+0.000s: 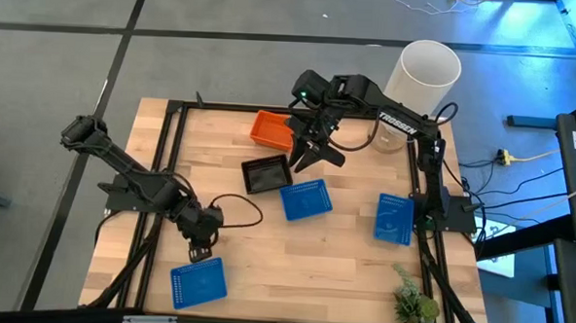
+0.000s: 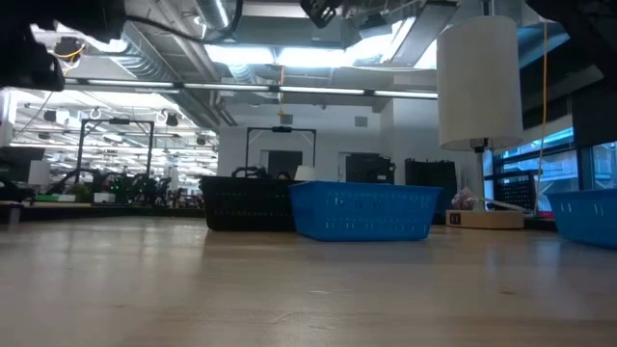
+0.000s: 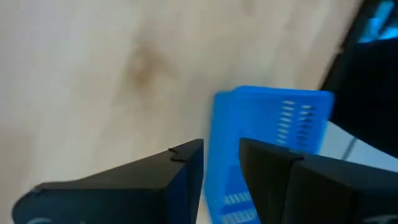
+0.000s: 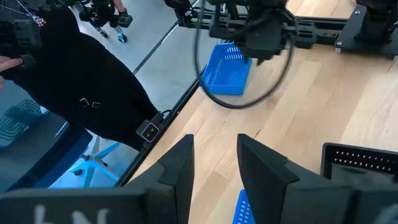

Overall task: Stack baskets by color
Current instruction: Stack the bottom blue bin on top of the top left blue bin

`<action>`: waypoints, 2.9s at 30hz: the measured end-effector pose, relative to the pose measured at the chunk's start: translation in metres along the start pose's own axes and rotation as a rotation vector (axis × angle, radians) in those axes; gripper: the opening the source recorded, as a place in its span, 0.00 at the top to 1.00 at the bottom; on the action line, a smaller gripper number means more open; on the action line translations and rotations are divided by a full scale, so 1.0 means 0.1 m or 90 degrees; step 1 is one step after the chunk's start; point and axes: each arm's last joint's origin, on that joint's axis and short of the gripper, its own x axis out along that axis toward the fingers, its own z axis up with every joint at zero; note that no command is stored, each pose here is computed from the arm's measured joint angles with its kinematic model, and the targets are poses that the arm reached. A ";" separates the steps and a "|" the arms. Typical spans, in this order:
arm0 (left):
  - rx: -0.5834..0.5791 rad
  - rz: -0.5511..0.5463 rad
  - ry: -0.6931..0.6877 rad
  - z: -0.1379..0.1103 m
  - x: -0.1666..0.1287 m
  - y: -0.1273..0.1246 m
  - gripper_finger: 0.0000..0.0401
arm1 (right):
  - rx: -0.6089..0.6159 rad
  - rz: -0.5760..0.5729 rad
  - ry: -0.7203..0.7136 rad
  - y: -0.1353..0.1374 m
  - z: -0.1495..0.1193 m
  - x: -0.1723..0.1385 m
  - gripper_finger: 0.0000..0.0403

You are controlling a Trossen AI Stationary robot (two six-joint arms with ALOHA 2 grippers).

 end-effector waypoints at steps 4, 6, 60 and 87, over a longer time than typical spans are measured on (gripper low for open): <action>0.027 0.011 0.001 -0.05 0.12 -0.07 0.77 | 0.004 0.002 0.003 0.01 -0.01 0.00 0.70; 0.037 0.034 0.008 -0.08 0.21 -0.09 0.77 | 0.003 0.002 0.003 0.01 -0.01 0.00 0.70; 0.067 0.071 0.041 -0.25 0.81 -0.24 0.77 | -0.004 -0.016 0.018 0.00 -0.02 0.00 0.70; 0.088 0.124 -0.036 0.40 -0.03 0.40 1.00 | -0.080 -0.131 0.072 0.75 -0.04 -0.62 0.70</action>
